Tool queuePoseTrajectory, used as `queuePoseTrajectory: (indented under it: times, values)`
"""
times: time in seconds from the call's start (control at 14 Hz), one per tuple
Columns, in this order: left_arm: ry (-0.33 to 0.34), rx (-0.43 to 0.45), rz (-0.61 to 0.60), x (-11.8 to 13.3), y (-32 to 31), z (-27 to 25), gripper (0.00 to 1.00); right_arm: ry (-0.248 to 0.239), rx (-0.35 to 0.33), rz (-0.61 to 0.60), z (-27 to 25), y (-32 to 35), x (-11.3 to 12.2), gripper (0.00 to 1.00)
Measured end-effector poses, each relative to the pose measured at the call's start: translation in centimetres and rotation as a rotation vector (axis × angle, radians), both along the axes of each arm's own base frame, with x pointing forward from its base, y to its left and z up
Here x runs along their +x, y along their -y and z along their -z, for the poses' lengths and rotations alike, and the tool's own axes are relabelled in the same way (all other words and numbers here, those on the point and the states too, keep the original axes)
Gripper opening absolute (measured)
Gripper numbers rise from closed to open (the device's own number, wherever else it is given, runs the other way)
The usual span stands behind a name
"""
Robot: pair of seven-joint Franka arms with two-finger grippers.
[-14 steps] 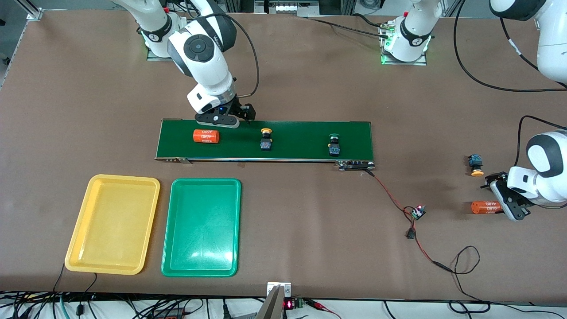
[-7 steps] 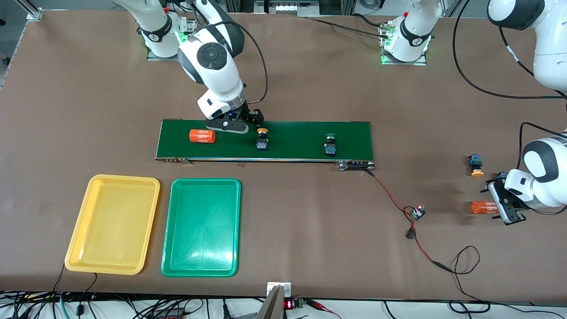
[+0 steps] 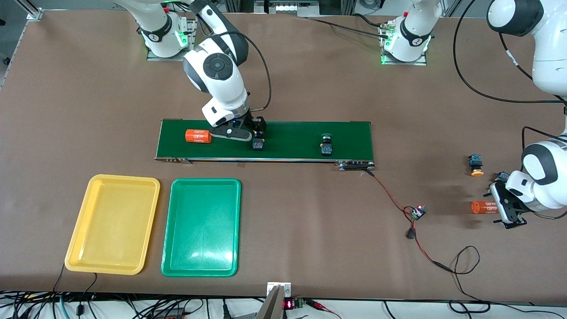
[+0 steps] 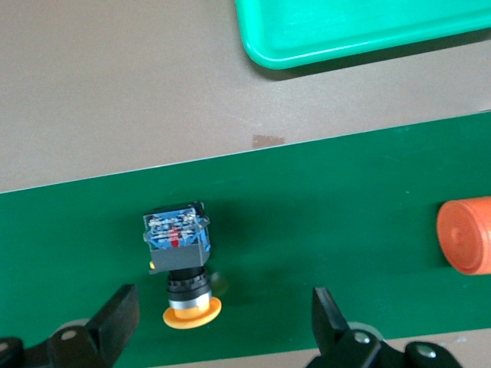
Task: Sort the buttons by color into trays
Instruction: 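Grasp the yellow-capped button with the right gripper while the left gripper grasps the battery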
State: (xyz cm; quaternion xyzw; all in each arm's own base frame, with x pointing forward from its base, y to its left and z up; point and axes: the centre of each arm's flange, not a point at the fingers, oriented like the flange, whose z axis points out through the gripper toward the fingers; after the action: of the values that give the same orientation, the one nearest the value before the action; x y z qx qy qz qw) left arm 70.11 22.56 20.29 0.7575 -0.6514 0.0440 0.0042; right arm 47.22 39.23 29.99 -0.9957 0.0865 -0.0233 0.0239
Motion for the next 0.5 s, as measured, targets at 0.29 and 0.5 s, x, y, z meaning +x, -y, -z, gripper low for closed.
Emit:
queuePoseTrajectory:
  times: [0.29,0.5]
  values:
    - [0.019,0.006,0.027,-0.2,-0.9,0.6,1.00,0.003,0.002,0.005,0.1,-0.1,0.6,1.00]
    - [0.036,0.012,0.044,-0.2,-1.5,1.2,1.00,0.008,0.007,0.015,0.6,0.1,1.2,1.00]
